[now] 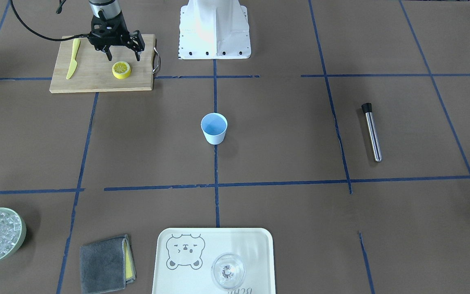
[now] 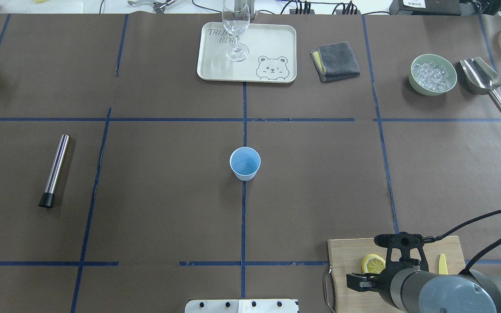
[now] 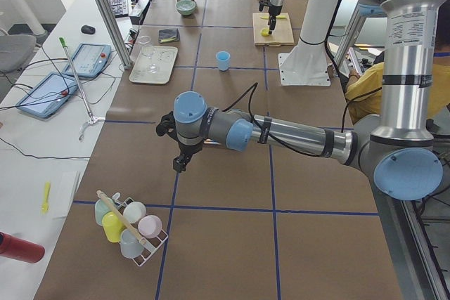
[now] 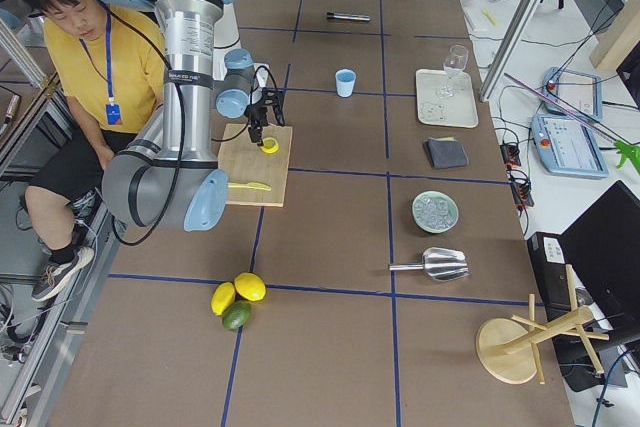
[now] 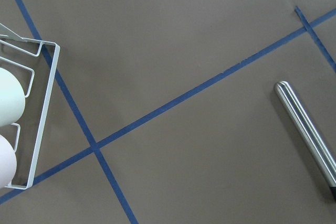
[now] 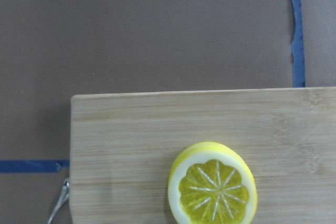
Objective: Squeeze lemon into cup
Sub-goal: 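Lower the right gripper onto the lemon slice on the cutting board, then close the right gripper on the lemon slice and lift it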
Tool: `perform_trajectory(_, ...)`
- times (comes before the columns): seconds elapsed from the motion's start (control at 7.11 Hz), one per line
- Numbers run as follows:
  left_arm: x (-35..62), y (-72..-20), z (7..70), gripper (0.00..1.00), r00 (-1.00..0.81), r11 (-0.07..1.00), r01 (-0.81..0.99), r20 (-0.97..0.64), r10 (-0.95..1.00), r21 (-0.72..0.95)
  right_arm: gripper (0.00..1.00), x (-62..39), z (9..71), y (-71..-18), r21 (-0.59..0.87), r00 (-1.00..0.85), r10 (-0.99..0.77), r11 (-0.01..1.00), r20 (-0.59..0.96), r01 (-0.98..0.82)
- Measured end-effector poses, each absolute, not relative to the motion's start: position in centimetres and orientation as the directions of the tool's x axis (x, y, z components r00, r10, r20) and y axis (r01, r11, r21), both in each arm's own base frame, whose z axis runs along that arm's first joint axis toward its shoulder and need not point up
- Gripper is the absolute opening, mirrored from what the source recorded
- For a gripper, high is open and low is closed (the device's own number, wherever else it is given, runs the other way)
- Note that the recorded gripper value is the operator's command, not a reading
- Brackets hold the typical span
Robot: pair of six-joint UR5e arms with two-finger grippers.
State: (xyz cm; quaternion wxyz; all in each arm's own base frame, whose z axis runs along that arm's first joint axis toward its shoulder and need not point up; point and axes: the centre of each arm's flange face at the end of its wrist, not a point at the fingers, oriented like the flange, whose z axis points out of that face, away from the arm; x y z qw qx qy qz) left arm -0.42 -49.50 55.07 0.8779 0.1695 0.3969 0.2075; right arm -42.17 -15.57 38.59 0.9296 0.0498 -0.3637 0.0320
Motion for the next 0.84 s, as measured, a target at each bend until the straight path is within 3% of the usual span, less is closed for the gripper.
perform_trajectory(0.84,-0.5,-48.8,55.4,1.0,0.599,0.858,-0.23,-0.628,0.497,0.459,0.92,-43.1,40.7,-17.1,0.073,0.764,0.051,0.989,0.643,-0.127)
